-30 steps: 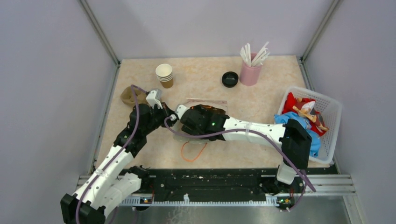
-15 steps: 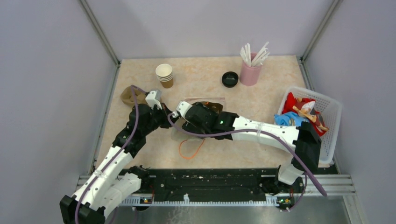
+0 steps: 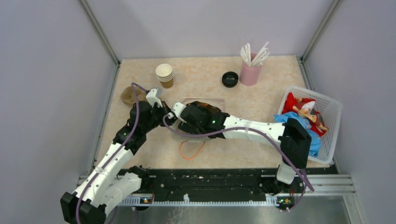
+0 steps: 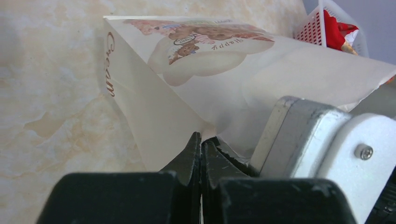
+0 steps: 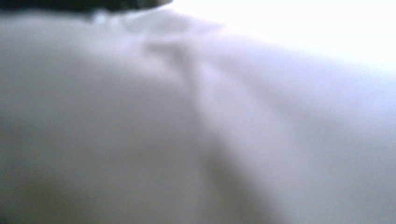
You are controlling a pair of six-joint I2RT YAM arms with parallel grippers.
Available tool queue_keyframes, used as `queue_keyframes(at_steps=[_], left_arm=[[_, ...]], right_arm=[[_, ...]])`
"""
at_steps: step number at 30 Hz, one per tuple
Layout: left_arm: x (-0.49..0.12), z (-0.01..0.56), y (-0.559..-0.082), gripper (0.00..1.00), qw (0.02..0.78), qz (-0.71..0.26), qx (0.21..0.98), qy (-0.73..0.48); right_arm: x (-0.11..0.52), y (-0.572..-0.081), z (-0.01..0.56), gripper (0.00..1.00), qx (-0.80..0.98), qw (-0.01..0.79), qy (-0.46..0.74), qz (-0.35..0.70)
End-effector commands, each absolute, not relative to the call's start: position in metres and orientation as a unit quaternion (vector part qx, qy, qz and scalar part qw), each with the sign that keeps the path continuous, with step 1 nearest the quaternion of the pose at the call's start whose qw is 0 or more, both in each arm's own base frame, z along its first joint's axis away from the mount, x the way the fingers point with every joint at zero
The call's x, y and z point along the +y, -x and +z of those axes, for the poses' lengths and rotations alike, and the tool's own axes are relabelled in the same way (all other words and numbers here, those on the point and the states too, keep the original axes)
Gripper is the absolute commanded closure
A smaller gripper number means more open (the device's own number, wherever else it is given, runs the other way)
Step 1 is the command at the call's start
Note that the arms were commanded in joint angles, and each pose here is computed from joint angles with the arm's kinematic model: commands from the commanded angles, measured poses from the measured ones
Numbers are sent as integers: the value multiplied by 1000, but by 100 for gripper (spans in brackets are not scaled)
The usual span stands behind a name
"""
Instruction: Pack the takeout coffee
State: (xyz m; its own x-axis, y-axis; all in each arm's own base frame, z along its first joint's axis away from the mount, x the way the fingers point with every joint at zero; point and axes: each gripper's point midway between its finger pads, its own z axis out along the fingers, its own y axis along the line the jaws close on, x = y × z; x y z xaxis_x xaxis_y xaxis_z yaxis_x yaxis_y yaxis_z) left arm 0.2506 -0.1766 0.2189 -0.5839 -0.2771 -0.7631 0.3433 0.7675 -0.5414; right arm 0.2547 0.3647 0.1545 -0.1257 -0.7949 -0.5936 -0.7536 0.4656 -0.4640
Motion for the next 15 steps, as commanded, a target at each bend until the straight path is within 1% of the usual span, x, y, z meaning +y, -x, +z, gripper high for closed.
queue_keyframes(at_steps=[1,5,9,15], left_arm=[[-187,240,-247,100,461,-367,807,-40],[-187,240,-248,100,461,-364,808,-41],[-184,241,-251,100,464,-354,811,-35],[-184,240,-254,100,464,-351,813,-32]], right_arm=[[364,-282,154,29,744,434,504,-64],[365,-275,170,29,741,434,511,-45],[361,-257,194,29,728,433,531,-17],[336,-258,213,29,728,436,528,-45]])
